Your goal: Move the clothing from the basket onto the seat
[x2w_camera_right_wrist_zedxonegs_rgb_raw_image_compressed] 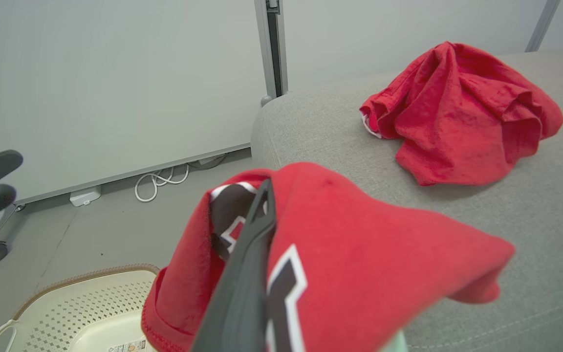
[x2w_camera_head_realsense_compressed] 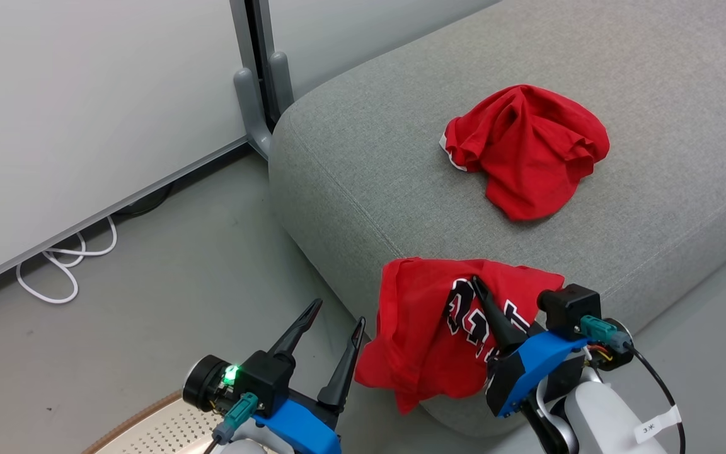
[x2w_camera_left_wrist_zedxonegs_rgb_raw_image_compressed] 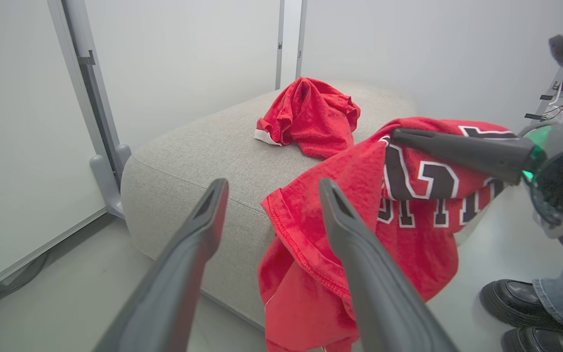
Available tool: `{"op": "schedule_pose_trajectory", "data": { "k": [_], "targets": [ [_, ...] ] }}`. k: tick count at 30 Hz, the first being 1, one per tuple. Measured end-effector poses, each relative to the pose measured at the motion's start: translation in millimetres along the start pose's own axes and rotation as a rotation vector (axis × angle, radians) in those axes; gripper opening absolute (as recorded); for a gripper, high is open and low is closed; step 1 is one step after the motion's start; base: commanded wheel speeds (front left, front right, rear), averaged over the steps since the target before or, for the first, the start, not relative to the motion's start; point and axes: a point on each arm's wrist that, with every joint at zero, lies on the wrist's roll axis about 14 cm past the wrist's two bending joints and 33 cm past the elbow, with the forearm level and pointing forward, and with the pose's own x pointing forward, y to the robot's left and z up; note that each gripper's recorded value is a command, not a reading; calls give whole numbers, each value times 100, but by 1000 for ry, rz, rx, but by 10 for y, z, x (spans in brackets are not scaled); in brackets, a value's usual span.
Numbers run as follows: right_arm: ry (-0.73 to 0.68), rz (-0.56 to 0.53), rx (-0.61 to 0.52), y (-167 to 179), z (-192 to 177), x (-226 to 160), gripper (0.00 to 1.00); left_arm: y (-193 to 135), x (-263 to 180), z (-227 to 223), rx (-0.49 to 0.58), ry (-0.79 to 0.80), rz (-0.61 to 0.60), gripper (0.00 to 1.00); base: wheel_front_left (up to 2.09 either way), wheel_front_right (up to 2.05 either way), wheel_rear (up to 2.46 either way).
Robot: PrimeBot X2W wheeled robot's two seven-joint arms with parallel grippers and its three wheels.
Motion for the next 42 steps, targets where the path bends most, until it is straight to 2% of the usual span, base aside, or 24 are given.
{"op": "schedule_pose_trajectory", "data": {
  "k": [4,14,20,27,31,38,42],
  "targets": [
    [-3,-4,2,-17,42,46,0,46,1,0,-2,-4,7,100,0,0,0],
    [-137,-52,-67,-266,822,590,0,314,13,-114,-6,-4,22,100,0,0,0],
    [-193,-146,-144,-716,1340,900,0,478,29,-210,-9,-11,18,100,0,0,0],
    [-239,-211,-170,-1024,1758,1329,0,781,27,-339,0,-24,24,100,0,0,0],
    [-311,-257,-185,-1178,2028,1568,0,972,18,-420,8,-26,34,100,0,0,0],
    [-432,-315,-187,-1307,2200,1930,0,1213,-25,-586,-5,-24,54,100,0,0,0],
    [-391,-353,-204,-1415,1933,2116,0,1272,-10,-627,-8,-40,48,100,0,0,0]
  ]
}}
